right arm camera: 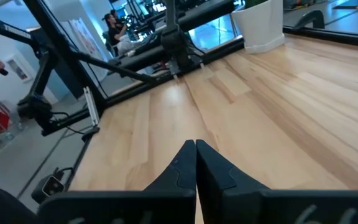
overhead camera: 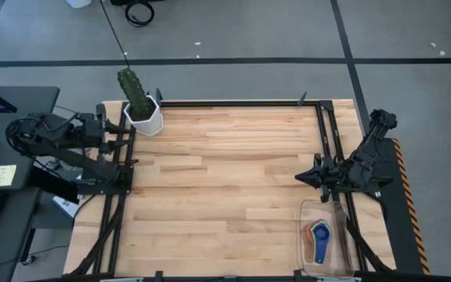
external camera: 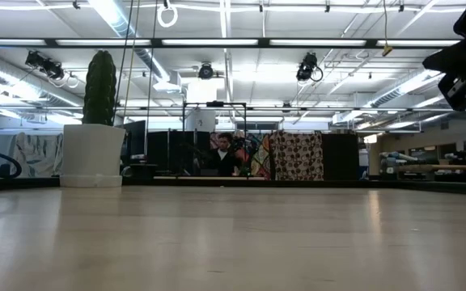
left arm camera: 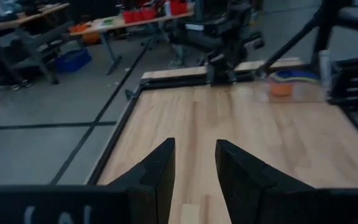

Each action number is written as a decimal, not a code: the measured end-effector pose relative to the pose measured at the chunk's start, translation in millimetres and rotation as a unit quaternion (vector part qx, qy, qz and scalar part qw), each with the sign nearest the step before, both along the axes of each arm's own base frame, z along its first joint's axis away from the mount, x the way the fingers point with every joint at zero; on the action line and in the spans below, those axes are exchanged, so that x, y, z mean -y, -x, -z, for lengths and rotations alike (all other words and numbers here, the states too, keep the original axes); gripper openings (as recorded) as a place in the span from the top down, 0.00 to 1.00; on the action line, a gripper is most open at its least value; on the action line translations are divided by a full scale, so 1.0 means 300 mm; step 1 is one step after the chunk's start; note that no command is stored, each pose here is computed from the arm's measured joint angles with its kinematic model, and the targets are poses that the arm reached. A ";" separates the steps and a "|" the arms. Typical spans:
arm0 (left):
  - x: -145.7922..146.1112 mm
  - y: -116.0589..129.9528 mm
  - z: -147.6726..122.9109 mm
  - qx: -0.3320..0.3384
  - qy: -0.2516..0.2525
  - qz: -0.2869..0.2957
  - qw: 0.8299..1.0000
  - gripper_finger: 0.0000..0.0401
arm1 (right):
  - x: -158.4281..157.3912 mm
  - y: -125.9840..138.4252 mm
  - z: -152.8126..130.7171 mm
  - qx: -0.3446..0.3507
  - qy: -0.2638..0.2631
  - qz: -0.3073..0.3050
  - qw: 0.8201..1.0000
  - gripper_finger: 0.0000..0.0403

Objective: Nest measuring cups in basket
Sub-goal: Return to Home Position

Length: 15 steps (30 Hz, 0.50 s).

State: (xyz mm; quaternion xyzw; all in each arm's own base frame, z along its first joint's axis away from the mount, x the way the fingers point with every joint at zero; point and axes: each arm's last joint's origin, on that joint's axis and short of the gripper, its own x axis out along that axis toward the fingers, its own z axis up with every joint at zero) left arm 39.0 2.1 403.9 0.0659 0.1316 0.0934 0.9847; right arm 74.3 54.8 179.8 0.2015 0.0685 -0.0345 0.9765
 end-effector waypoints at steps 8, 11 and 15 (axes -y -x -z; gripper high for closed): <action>-0.032 0.118 0.090 0.061 0.030 0.029 0.997 0.70 | -0.001 -0.001 0.011 0.000 0.001 0.006 1.000 0.99; -0.040 0.143 0.147 0.073 0.036 0.030 0.996 0.70 | 0.000 -0.001 0.011 0.001 0.001 0.006 1.000 0.99; -0.046 0.160 0.224 0.089 0.053 0.028 0.994 0.70 | 0.000 -0.001 0.011 0.001 0.000 0.006 1.000 0.99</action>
